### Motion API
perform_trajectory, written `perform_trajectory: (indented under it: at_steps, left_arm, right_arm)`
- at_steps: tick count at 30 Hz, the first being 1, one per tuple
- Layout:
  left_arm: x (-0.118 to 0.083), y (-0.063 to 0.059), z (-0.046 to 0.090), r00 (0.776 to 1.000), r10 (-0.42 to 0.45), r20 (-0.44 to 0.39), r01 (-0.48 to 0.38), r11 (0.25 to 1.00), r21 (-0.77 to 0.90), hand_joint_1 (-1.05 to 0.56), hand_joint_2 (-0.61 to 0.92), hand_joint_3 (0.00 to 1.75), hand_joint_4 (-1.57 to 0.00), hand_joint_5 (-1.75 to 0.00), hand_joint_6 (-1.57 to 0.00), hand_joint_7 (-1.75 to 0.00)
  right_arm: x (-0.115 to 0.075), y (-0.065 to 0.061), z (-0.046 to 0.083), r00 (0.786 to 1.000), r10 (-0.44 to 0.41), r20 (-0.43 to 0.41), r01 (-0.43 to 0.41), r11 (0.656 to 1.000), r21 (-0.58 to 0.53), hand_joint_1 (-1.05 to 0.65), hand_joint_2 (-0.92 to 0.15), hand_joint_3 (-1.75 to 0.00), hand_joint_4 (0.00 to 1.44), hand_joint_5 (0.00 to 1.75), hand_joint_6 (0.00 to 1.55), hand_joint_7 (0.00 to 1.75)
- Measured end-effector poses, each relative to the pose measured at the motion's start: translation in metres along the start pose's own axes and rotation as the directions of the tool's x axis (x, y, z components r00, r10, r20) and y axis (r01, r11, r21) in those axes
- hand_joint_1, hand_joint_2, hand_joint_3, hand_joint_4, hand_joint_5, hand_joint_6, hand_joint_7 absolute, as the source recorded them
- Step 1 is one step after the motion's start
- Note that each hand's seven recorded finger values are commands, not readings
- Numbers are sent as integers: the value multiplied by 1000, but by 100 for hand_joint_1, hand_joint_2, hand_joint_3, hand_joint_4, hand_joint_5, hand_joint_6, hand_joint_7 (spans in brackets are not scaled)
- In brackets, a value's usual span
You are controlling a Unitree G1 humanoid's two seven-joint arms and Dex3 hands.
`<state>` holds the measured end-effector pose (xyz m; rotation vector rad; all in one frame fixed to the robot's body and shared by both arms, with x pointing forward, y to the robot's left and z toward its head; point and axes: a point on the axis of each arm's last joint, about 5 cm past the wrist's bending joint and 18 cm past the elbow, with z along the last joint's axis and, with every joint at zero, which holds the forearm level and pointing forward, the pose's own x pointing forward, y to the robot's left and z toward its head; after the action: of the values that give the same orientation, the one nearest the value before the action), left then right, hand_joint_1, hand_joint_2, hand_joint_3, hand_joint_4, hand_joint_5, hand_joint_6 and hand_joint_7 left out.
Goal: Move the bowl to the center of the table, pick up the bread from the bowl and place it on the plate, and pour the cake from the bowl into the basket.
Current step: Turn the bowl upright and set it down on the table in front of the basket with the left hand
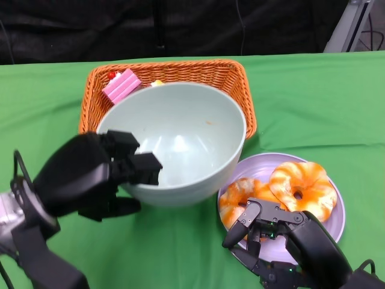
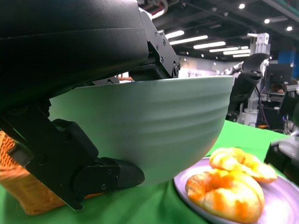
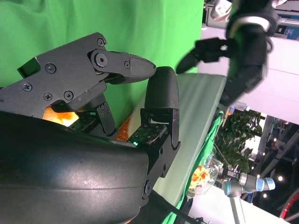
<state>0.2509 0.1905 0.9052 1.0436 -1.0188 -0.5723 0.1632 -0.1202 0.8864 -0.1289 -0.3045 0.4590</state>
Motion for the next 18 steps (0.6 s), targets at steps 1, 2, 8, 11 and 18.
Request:
perform_trajectory:
  at_steps: [1,2,8,11,18]
  left_arm:
    - [-3,-4,1,1000,3,9,-3,1000,11,-5,44,70,-86,-175,-63,-174]
    - [-6,-7,1,1000,9,18,-9,1000,22,-5,44,68,-86,-175,-64,-175]
    - [-24,-19,0,999,30,46,-33,998,62,-5,45,65,-85,-175,-65,-175]
    - [-26,-21,-1,998,27,59,-31,997,71,-5,45,64,-85,-175,-65,-175]
    - [-44,-36,1,998,3,58,-6,999,52,-9,61,33,-86,-175,-66,-175]
  right_arm:
    - [0,0,0,1000,0,0,0,1000,1,-30,-74,-57,71,172,70,127]
    - [0,0,0,1000,1,0,-1,1000,2,-30,-75,-57,71,172,70,127]
    - [0,-2,1,1000,-2,0,2,1000,1,-29,-74,-58,70,172,70,127]
    - [0,-2,1,1000,-2,0,2,1000,1,-29,-74,-58,70,172,70,127]
    - [-2,-3,0,1000,-1,-3,1,1000,2,-28,-74,-58,69,171,69,127]
